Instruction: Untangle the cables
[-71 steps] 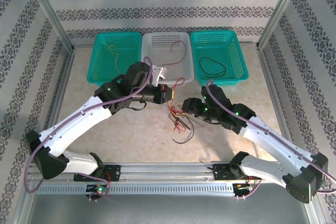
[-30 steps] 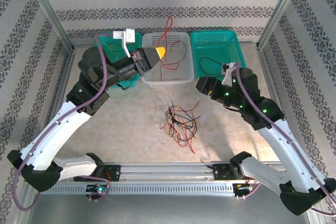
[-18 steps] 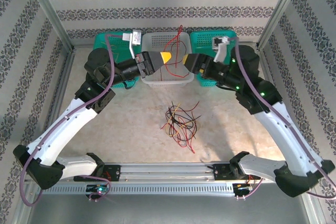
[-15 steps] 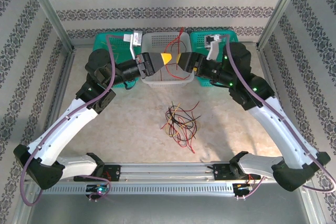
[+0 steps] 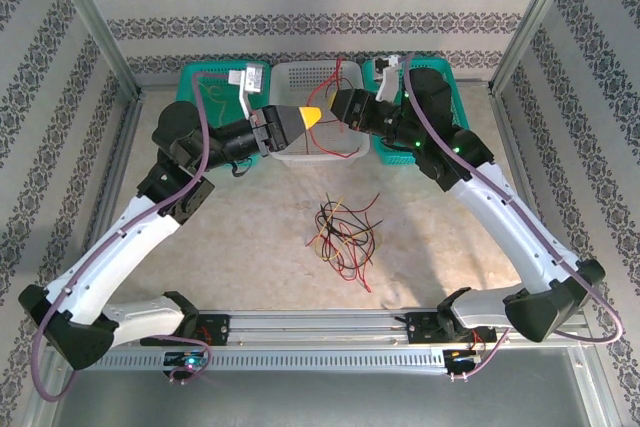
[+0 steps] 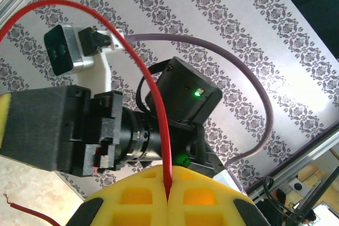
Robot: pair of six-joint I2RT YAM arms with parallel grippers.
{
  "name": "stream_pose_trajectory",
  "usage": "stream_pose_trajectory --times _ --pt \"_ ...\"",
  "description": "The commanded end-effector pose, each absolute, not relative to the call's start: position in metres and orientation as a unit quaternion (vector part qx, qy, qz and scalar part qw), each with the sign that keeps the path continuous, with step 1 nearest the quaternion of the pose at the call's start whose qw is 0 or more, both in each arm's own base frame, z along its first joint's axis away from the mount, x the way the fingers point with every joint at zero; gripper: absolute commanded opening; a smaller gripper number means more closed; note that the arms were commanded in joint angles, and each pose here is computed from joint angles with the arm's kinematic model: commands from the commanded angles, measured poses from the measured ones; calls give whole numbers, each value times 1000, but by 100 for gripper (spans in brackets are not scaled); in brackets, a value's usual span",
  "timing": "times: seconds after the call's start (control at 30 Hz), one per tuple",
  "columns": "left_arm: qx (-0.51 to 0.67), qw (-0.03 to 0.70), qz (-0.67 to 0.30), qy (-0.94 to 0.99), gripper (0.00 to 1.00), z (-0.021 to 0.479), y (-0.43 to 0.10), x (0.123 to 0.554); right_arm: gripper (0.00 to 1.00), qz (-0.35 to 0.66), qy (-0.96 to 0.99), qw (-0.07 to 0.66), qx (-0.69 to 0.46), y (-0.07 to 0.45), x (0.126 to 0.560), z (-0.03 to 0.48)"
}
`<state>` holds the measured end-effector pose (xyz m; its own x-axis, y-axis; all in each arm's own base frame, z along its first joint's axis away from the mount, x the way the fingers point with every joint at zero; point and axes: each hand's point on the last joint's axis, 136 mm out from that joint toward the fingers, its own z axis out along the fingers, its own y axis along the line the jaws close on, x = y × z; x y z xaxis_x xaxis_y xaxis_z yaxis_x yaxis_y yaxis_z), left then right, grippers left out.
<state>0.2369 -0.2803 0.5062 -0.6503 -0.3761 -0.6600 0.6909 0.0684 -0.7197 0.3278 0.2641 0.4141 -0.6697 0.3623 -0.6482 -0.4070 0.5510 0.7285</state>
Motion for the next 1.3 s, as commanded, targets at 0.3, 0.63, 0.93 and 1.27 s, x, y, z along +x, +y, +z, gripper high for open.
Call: stream_pose_trajectory --times 0.3,0.63,0.93,1.27 --pt "94 298 -525 791 0 383 -242 203 0 441 784 426 99 184 362 400" --pt "71 291 -502 811 0 356 -239 213 8 445 791 409 91 190 370 396" --pt "15 427 -489 760 0 425 -237 336 70 339 865 352 117 152 330 313" --pt "-29 456 -468 757 0 409 -232 471 69 308 890 300 154 120 260 244"
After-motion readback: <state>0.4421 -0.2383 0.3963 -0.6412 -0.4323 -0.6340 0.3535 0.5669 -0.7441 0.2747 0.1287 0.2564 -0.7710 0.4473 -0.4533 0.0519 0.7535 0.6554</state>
